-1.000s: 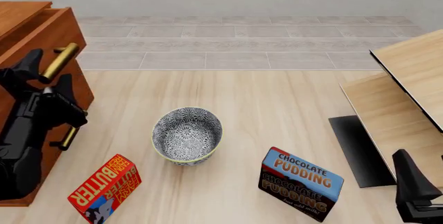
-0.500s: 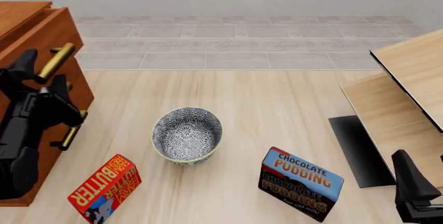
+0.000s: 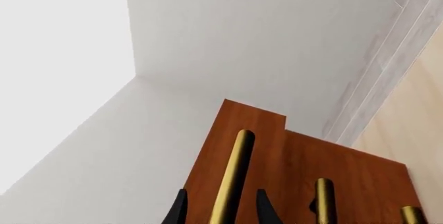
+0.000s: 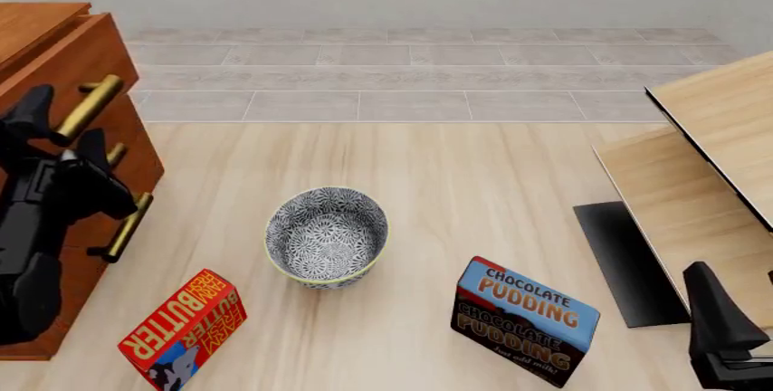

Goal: Close the top drawer of the cabinet.

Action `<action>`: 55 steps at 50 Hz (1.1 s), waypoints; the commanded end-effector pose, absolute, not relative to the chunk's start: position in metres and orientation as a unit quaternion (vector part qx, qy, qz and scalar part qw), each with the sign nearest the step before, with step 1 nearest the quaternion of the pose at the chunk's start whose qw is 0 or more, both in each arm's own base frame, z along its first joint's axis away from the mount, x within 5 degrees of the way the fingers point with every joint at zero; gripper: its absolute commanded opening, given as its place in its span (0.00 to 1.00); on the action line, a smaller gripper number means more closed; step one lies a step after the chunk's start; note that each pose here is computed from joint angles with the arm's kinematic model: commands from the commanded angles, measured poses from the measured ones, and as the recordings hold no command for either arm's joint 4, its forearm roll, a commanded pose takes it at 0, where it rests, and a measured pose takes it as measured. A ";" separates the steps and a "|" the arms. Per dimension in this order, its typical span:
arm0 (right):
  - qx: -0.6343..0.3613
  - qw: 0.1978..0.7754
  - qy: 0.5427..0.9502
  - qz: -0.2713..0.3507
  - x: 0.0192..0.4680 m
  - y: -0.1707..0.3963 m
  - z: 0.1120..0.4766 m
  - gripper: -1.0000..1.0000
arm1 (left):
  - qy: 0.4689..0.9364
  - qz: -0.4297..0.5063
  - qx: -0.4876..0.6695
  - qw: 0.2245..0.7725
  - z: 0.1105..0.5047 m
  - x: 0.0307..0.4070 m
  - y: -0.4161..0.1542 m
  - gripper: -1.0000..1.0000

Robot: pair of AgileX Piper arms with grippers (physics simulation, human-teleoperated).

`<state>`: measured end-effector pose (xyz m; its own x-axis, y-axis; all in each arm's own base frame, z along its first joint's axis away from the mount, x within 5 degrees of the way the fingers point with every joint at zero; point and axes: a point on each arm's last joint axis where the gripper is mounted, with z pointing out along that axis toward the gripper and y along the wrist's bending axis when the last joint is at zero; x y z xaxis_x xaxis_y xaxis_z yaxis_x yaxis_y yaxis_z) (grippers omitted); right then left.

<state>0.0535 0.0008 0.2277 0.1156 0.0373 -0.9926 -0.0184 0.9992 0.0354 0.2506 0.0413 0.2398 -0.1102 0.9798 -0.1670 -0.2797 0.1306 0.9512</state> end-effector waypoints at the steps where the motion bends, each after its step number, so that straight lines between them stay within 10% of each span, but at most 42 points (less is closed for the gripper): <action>1: 0.007 0.747 0.664 0.019 0.053 0.001 0.229 1.00 | 0.498 0.569 0.341 0.559 0.242 0.253 0.049 1.00; 55: 0.000 0.745 0.667 0.010 0.053 0.001 0.228 1.00 | 0.507 0.580 0.337 0.542 0.238 0.263 0.062 1.00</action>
<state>0.0536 0.0008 0.2267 0.1082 0.0182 -0.9940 -0.0160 0.9997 0.0166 0.2607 0.0563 0.2409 -0.1599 0.9742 -0.1592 -0.2925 0.1072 0.9502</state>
